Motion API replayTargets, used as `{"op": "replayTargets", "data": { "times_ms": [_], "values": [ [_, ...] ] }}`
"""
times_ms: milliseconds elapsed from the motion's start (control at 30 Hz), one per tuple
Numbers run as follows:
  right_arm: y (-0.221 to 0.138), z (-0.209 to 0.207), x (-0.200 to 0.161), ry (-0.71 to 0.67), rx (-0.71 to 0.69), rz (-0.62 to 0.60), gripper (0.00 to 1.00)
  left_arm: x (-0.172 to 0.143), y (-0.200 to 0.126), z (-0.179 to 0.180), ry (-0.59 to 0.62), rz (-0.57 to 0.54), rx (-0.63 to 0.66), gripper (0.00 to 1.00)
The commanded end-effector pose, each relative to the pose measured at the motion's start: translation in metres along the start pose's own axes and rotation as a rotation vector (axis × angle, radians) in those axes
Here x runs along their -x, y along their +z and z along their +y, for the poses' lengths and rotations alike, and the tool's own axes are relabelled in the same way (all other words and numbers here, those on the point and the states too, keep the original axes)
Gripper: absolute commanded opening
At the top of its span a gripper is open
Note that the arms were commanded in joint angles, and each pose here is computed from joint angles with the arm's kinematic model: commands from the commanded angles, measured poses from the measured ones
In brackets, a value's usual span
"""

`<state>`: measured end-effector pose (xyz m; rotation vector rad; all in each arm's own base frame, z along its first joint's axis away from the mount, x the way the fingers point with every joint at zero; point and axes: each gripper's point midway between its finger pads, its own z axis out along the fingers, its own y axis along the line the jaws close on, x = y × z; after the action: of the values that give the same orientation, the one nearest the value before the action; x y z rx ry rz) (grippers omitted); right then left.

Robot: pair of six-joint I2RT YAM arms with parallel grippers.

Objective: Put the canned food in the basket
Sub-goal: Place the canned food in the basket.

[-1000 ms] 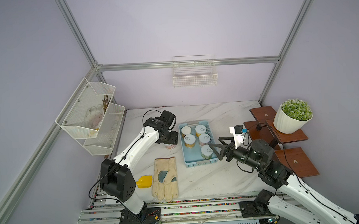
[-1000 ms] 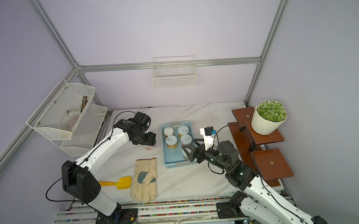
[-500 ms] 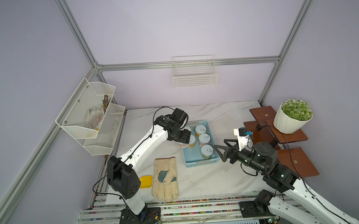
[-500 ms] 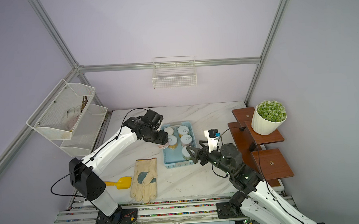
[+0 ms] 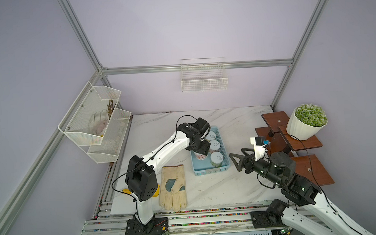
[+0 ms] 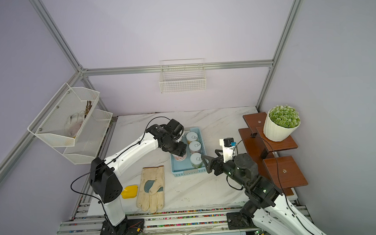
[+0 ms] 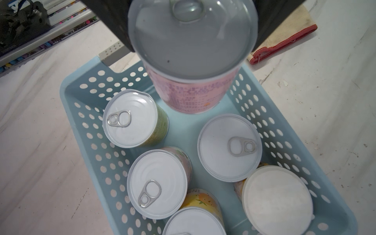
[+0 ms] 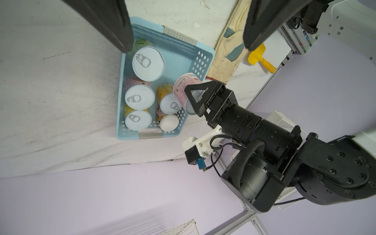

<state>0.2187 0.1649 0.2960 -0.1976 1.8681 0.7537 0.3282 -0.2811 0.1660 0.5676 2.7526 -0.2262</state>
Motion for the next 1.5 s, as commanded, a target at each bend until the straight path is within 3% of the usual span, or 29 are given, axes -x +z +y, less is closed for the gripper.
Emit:
{"op": "replayTargets", "data": {
  "times_ms": [0,533,1100,1467],
  "values": [
    [-0.007,-0.004,0.005,-0.016,-0.026,-0.014,0.90,0.019,-0.013,-0.007,0.000,-0.075,-0.009,0.00],
    [-0.005,-0.004,0.000,-0.016,-0.018,-0.007,0.90,0.008,0.013,-0.009,0.018,-0.050,0.081,0.00],
    [-0.003,-0.004,-0.001,-0.021,-0.019,0.006,0.90,0.004,0.045,-0.007,0.225,-0.024,0.109,0.00],
    [-0.002,-0.004,-0.002,-0.019,-0.020,0.008,0.90,0.001,0.059,-0.006,0.249,-0.005,0.112,0.00]
  ]
}}
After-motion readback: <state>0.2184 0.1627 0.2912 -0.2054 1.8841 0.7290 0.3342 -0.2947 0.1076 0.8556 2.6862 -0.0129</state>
